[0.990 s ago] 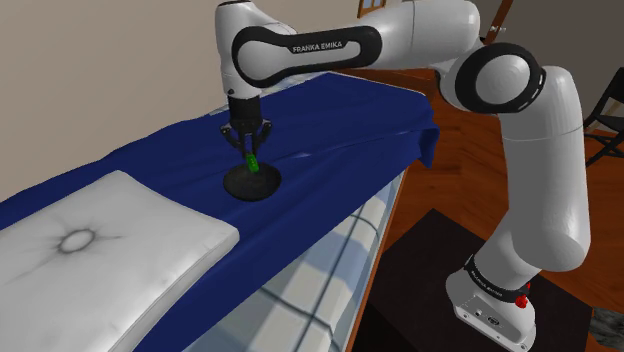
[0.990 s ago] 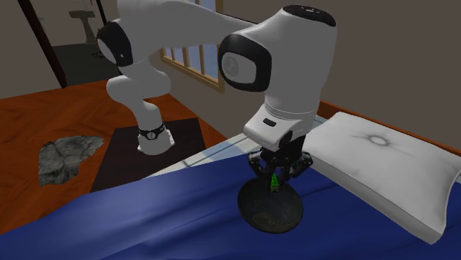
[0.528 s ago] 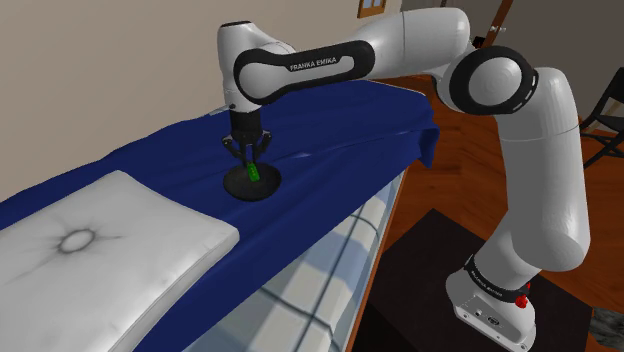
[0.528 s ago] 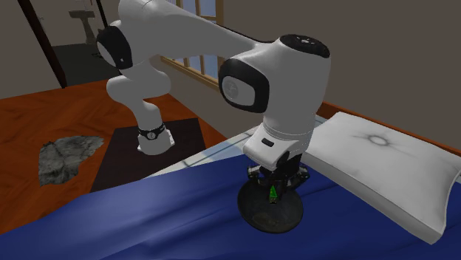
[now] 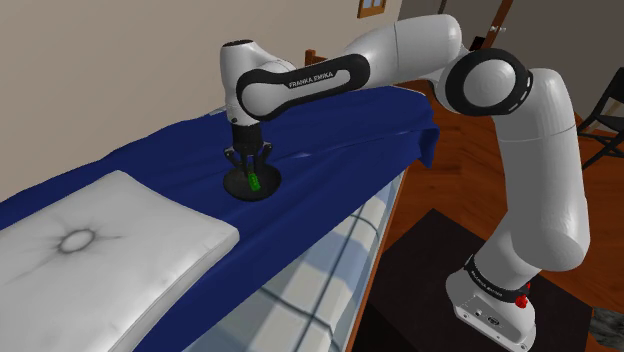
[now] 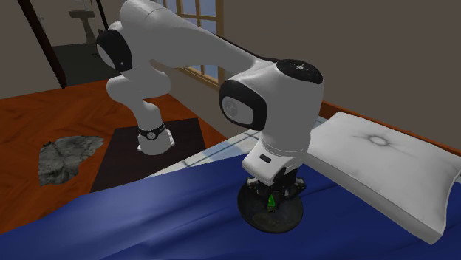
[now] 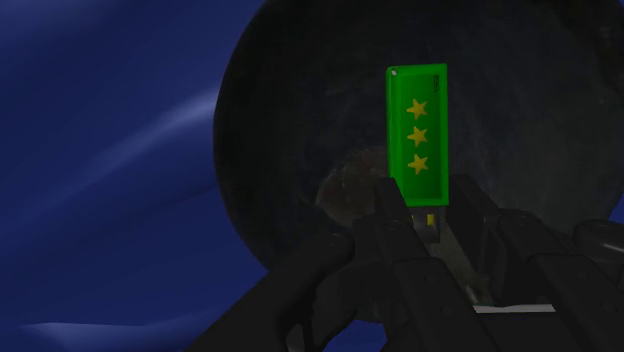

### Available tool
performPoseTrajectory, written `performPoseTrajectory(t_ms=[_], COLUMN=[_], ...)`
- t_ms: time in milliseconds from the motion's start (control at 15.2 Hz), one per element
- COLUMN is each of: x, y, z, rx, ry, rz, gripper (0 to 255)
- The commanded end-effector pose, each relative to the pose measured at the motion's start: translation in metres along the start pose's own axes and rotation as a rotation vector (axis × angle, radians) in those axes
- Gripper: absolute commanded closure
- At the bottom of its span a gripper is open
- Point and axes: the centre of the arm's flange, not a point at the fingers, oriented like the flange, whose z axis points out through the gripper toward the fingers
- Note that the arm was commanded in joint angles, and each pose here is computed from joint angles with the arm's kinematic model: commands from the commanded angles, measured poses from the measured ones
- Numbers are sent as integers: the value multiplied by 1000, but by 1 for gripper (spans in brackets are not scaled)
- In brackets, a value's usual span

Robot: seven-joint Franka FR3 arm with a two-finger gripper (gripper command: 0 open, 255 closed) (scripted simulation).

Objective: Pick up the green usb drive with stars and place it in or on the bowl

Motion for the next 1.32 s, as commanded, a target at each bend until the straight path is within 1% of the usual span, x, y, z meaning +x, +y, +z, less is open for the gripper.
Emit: performPoseTrajectory(t_ms=[0, 330, 396, 726, 990, 1254], x=[0, 0, 0, 0, 0, 0], y=[0, 0, 0, 0, 0, 0], z=[2, 2, 2, 2, -48, -48], rx=[0, 0, 0, 0, 0, 0], ry=[0, 0, 0, 0, 0, 0], rz=[0, 0, 0, 0, 0, 0], gripper=[255, 255, 0, 0, 0, 0])
